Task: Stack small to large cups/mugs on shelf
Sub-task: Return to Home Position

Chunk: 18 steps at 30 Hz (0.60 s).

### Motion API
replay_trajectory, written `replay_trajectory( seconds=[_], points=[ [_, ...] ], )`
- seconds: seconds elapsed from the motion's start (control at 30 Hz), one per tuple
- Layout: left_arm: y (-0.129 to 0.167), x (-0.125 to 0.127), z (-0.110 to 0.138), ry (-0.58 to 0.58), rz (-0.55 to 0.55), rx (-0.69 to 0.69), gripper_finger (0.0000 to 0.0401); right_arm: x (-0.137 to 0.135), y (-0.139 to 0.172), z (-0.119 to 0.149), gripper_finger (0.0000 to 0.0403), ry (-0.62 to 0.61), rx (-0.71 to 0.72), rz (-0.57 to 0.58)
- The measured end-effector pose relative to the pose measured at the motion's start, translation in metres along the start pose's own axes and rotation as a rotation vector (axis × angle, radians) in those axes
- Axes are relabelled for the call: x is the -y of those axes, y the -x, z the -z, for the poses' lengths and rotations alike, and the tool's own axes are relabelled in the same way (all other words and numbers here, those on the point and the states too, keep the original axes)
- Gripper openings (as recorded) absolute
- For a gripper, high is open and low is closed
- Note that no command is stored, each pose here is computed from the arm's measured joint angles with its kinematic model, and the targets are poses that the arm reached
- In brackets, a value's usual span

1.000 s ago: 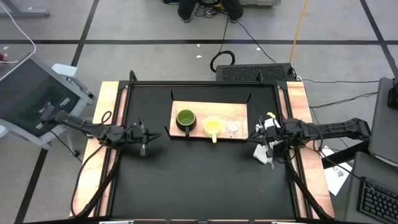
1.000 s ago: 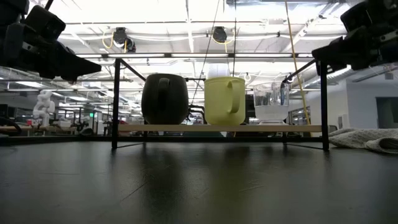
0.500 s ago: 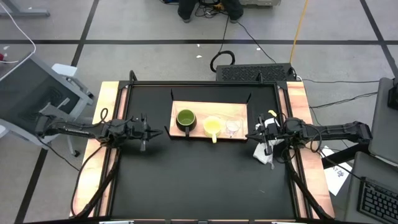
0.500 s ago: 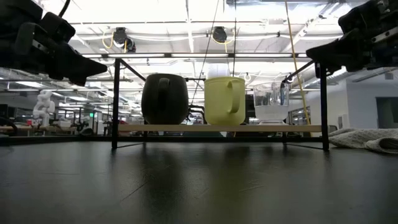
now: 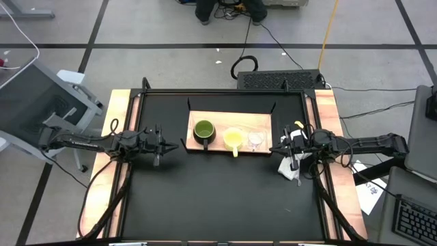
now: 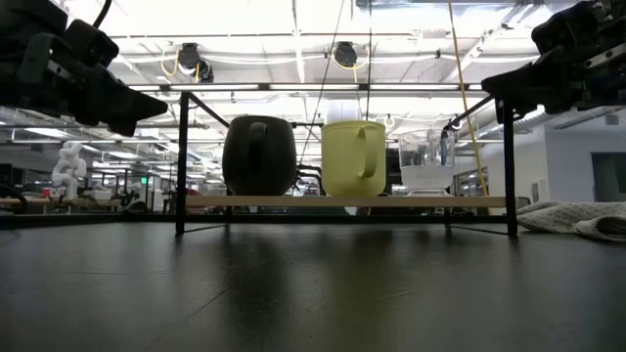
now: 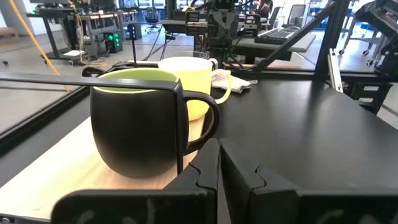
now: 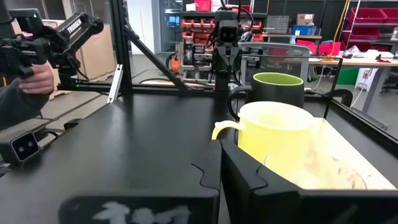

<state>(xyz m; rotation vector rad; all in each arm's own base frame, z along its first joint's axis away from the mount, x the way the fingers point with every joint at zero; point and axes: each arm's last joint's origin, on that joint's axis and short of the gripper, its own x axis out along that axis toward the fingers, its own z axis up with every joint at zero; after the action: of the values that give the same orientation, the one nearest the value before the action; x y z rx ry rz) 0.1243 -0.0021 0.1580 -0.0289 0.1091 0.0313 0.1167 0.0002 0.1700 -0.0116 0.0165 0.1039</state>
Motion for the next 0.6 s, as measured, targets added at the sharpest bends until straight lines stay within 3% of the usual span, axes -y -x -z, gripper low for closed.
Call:
replay_trajectory(
  seconds=[0.4,0.6],
  points=[
    [0.0,0.0,-0.0006,-0.025,0.0,0.006,0.0002,0.0,0.0,0.0015,0.0,-0.003,-0.015,0.0],
    [0.0,0.0,-0.0005,-0.025,0.0,0.006,0.0019,0.0,0.0,0.0015,0.0,-0.003,-0.015,0.0]
  ],
)
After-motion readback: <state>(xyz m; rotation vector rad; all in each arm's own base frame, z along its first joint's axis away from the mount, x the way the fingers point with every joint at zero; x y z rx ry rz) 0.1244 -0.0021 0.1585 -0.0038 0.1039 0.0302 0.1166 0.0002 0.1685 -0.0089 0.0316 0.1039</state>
